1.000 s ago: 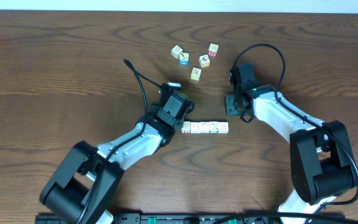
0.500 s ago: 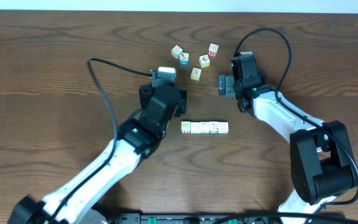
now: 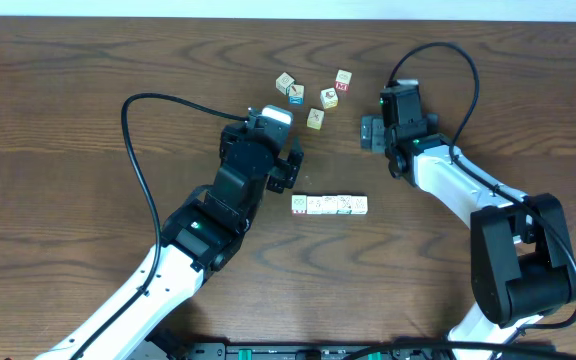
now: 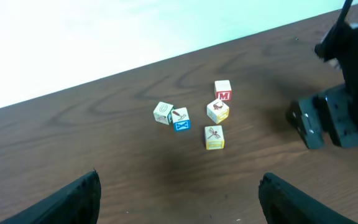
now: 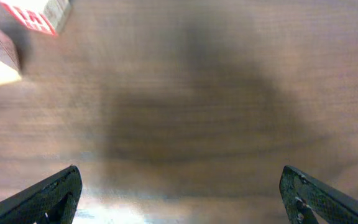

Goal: Lift 5 blocks

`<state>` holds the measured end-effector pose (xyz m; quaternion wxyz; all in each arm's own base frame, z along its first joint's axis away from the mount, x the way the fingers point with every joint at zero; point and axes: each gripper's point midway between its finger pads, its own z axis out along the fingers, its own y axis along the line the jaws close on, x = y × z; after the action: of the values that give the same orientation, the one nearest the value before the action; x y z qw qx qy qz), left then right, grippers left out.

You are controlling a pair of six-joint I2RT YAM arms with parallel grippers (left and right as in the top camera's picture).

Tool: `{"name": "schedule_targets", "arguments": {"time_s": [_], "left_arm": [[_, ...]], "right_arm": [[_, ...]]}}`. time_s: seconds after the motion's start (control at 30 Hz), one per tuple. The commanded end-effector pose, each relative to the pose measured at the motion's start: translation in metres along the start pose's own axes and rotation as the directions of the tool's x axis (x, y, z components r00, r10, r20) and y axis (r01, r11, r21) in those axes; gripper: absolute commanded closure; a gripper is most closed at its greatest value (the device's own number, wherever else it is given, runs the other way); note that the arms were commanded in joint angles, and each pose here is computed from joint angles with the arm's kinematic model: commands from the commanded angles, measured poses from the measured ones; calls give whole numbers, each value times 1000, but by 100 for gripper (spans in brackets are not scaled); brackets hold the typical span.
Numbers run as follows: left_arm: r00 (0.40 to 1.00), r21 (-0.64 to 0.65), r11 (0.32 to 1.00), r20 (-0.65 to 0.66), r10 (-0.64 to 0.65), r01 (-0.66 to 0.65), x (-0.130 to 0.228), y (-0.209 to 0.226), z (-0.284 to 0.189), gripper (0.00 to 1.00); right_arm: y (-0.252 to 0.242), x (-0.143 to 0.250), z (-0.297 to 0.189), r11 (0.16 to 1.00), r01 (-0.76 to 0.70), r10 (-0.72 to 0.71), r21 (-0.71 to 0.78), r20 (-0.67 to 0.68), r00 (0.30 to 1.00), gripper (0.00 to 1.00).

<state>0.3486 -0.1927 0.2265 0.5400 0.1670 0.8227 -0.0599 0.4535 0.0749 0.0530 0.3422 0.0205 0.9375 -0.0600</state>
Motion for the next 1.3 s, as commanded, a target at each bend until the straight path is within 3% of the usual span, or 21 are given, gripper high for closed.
{"name": "schedule_targets", "arguments": {"time_s": [0.0, 0.23, 0.3, 0.5, 0.67, 0.93, 1.27], "left_arm": [[999, 7, 1000, 39, 14, -15, -16, 2, -5, 18], [999, 15, 1000, 51, 13, -14, -20, 0, -10, 18], [996, -9, 997, 58, 71, -70, -22, 4, -13, 18], [992, 77, 993, -77, 97, -91, 13, -8, -15, 18], [992, 49, 994, -79, 97, -93, 13, -3, -15, 18], [994, -34, 999, 105, 24, -20, -36, 25, -25, 18], [929, -53, 996, 367, -51, 76, -100, 83, -80, 17]], "right_arm": [[-7, 7, 3, 999, 16, -15, 34, -31, 999, 1], [-5, 11, 2, 999, 27, -26, 33, -46, 999, 1], [-5, 11, 2, 999, 27, -25, 33, -46, 999, 1], [-5, 11, 2, 999, 27, -25, 33, -46, 999, 1], [-5, 11, 2, 999, 27, -25, 33, -46, 999, 1], [-5, 11, 2, 999, 26, -24, 34, -46, 999, 1], [0, 12, 1, 999, 36, -35, 25, -45, 998, 1]]}}
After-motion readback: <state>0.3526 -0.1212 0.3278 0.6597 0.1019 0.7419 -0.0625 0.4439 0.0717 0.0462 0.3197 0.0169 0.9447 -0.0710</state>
